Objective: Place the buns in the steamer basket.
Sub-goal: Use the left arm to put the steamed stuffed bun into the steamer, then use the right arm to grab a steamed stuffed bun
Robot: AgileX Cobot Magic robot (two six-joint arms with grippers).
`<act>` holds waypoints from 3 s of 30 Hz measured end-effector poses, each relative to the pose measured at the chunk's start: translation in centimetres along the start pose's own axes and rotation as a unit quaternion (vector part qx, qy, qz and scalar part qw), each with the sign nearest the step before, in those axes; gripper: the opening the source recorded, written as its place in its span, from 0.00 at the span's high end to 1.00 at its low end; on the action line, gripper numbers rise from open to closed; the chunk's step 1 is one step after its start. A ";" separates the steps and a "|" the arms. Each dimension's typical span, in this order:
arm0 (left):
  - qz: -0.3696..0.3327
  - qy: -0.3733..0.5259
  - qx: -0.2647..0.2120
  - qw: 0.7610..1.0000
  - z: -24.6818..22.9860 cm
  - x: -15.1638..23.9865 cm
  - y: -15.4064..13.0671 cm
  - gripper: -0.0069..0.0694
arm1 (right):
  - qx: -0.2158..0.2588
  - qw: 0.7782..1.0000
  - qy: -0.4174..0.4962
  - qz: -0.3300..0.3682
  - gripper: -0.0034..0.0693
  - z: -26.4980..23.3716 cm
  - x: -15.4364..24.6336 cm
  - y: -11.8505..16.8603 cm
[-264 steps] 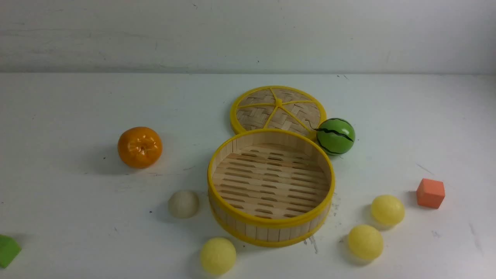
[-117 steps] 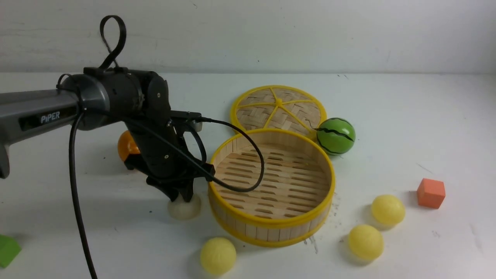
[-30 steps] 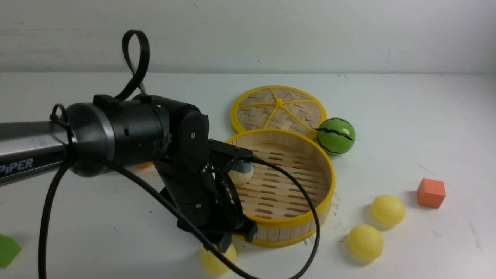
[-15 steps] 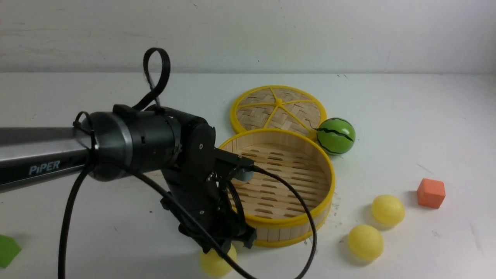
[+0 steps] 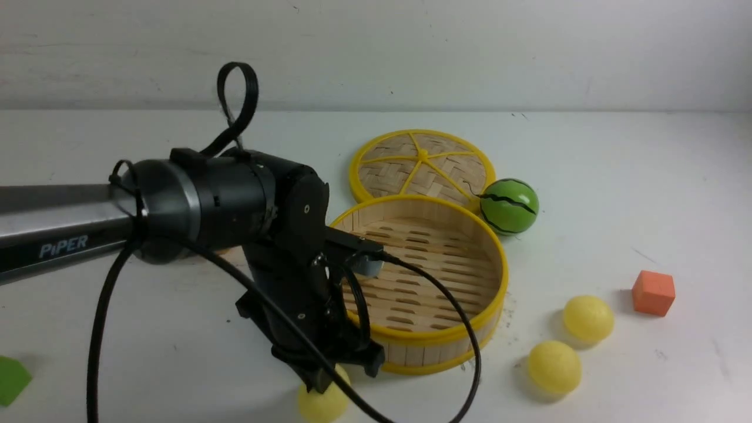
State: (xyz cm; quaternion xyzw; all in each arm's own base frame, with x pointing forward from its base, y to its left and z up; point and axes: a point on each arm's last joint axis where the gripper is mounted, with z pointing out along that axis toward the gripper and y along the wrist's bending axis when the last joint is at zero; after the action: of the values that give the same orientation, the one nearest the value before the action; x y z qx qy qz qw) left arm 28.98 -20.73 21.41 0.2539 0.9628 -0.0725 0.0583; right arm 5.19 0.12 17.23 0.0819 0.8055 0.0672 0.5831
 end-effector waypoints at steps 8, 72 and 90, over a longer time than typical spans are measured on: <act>0.005 -0.111 0.035 0.993 -7.1 -2.8 -1.4 0.93 | 0.000 1.000 0.000 0.000 0.62 0.0 0.0 0.0; -0.036 -0.575 0.088 0.813 -7.9 25.6 1.9 0.93 | -0.039 0.988 -0.053 0.138 0.62 0.0 -0.9 0.5; -0.032 -0.574 0.085 0.813 -7.9 25.6 1.9 0.93 | -0.157 0.976 0.060 0.136 0.65 -2.6 -9.9 5.0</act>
State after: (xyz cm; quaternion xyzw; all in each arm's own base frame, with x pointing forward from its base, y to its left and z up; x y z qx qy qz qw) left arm 7.24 -5.46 25.11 0.1386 0.7517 -0.2889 0.5765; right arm 5.98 2.85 28.26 0.0935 0.7999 0.2763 0.5245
